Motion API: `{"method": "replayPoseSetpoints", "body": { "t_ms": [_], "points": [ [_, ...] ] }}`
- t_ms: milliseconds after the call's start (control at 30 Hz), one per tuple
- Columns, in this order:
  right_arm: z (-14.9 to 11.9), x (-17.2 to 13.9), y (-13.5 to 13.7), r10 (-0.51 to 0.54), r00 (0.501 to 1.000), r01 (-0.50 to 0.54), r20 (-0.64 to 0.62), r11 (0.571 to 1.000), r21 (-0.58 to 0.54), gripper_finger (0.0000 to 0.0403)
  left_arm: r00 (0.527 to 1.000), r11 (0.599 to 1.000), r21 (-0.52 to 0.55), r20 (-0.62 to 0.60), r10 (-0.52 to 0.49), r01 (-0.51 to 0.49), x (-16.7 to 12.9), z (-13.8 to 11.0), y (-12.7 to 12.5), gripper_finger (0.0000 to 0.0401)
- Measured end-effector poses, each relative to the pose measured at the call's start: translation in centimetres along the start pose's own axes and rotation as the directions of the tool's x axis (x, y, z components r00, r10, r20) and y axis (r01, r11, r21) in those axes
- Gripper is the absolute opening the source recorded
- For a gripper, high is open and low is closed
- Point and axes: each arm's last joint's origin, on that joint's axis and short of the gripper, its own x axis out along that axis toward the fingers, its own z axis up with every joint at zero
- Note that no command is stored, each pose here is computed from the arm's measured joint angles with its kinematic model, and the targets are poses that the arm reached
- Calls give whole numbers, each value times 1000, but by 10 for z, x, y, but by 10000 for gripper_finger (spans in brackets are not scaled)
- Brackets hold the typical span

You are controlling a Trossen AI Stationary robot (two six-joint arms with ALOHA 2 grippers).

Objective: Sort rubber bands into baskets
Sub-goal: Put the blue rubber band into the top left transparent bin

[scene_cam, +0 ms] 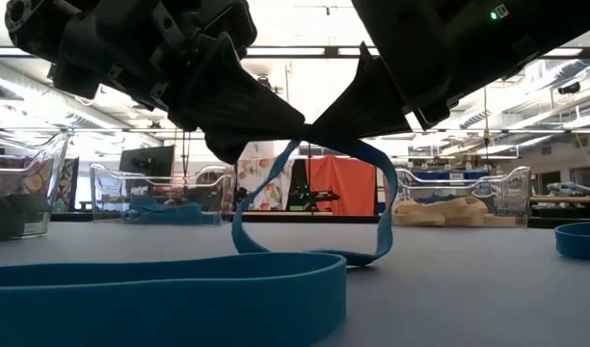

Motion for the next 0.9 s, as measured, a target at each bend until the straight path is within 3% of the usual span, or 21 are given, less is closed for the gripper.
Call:
{"method": "replayPoseSetpoints", "body": {
  "t_ms": [267,433,667,900],
  "points": [
    [0,-1,1,6,1000,-6,-1,1000,-1,10,996,996,-11,-9,93,-93,0,-2,4,194],
    [-1,-3,2,13,1000,-14,-2,1000,-9,10,985,985,-7,13,171,-171,0,-2,6,235],
    [-1,-4,3,17,1000,-17,-1,999,-28,10,983,982,37,19,182,-183,0,-1,7,225],
    [-2,-4,3,19,1000,-19,-2,999,-31,10,994,991,70,8,113,-113,0,-1,5,142]
  ]
}}
